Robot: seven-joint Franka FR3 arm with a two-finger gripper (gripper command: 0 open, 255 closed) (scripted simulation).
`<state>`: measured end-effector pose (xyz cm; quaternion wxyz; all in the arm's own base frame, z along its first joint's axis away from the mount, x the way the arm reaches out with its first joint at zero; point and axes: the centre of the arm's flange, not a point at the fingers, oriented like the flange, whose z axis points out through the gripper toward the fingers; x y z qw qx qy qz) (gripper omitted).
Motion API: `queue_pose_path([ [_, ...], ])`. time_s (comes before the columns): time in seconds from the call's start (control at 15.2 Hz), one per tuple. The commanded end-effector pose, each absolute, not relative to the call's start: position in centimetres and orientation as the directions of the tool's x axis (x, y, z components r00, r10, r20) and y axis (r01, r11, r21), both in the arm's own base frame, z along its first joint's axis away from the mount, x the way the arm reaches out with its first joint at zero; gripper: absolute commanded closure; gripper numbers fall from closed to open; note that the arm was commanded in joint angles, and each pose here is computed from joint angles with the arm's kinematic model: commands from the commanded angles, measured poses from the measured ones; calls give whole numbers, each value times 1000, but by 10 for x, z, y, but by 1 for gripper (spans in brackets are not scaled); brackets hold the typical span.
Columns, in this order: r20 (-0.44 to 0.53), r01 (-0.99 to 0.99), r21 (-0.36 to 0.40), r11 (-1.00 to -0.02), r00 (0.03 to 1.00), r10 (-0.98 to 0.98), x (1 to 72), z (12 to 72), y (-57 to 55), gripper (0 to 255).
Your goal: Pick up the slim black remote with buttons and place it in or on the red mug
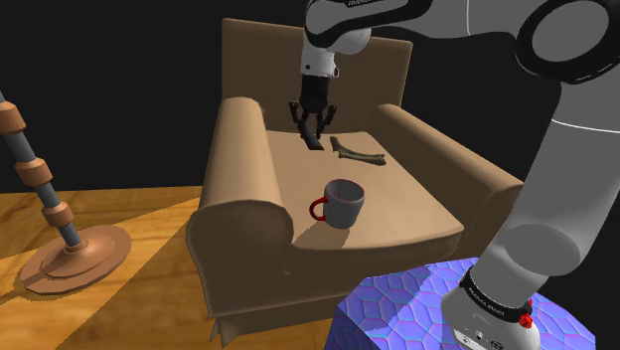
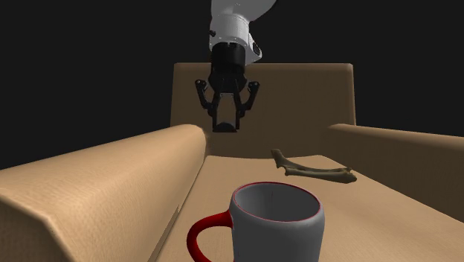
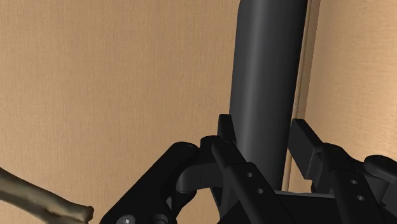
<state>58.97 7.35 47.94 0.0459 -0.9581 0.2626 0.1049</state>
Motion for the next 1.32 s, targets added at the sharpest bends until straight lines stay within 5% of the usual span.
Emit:
queue_pose_path([
  [0.0, -224, -513, -33, -858, 840, -494, 563, 476, 80, 255],
  [0.86, -224, -513, -33, -858, 840, -494, 400, 468, 140, 255],
  [1.25, -224, -513, -33, -858, 840, -494, 400, 437, 140, 255],
])
